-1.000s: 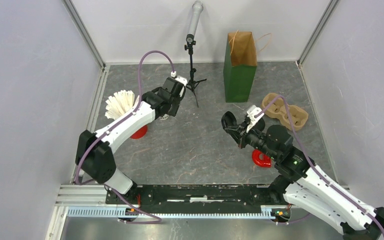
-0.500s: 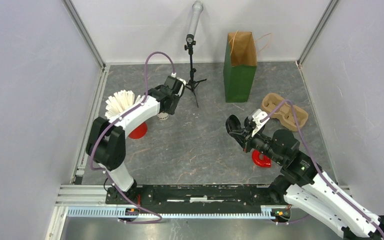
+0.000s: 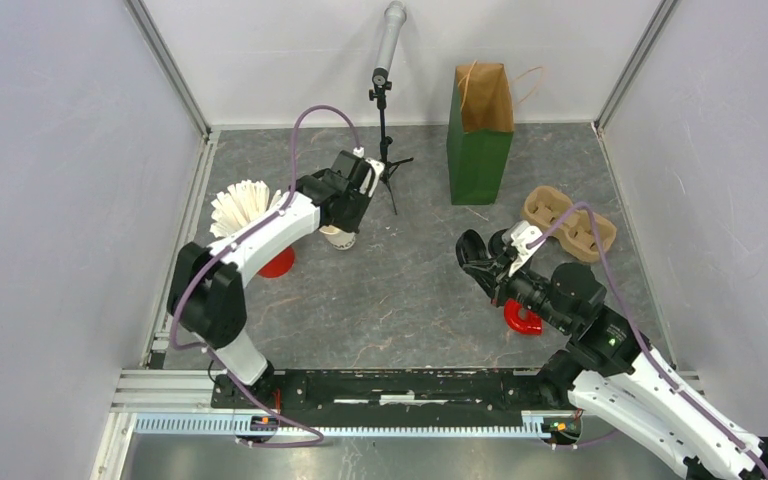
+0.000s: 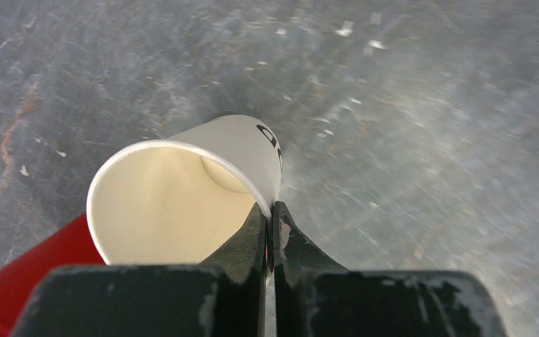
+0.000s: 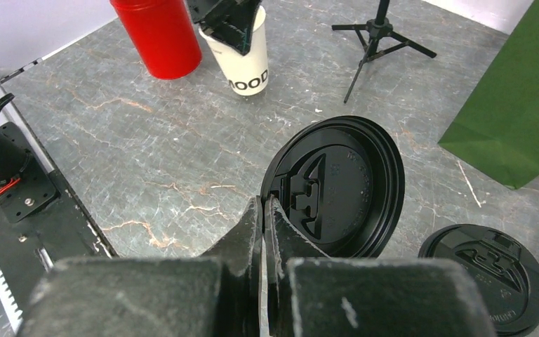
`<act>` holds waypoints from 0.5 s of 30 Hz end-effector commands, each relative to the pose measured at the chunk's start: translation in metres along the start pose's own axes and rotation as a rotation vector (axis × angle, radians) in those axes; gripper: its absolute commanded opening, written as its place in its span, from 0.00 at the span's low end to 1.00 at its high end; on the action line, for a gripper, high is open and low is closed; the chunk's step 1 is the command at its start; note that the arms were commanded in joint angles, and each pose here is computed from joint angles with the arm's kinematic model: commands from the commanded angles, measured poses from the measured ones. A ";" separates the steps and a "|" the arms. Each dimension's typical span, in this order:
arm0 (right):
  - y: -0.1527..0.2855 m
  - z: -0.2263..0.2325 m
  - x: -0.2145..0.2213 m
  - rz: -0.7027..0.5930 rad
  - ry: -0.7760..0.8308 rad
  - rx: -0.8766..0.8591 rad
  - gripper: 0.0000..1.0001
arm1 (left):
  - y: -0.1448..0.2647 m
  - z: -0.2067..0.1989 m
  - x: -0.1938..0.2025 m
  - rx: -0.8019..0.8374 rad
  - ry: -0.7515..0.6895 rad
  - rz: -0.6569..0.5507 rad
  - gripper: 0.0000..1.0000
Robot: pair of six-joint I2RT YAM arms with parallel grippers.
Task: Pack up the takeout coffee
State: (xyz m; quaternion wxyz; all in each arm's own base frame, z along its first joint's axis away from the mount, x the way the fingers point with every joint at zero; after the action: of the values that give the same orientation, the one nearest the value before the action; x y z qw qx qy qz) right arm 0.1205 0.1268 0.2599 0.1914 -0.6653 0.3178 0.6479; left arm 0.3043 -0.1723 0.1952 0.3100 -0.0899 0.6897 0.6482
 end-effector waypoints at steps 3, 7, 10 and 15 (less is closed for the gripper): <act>0.008 -0.004 -0.004 -0.040 -0.002 0.053 0.00 | 0.066 -0.063 0.021 0.143 0.002 -0.079 0.08; 0.013 -0.001 0.006 -0.049 -0.042 0.054 0.00 | 0.078 -0.105 0.053 0.152 -0.030 -0.096 0.08; 0.020 -0.001 0.007 -0.058 -0.060 0.072 0.00 | 0.080 -0.133 0.074 0.185 -0.039 -0.109 0.10; 0.032 -0.002 0.007 -0.094 -0.089 0.099 0.00 | 0.077 -0.156 0.095 0.156 -0.052 -0.116 0.10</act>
State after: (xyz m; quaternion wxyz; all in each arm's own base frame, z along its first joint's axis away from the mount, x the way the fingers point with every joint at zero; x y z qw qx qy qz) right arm 0.1045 0.1071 0.2538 0.2387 -0.6492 0.3173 0.6488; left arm 0.1445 -0.2710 0.2059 0.3878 -0.0218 0.7244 0.5695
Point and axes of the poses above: each gripper's point midway between its finger pads, its own y axis back along the fingers, its own z axis along the line the jaws close on, x = y × z, the point moved 9 cm from there along y, back along the fingers, and after that the axes turned 10 degrees about y, right-handed, at the moved point
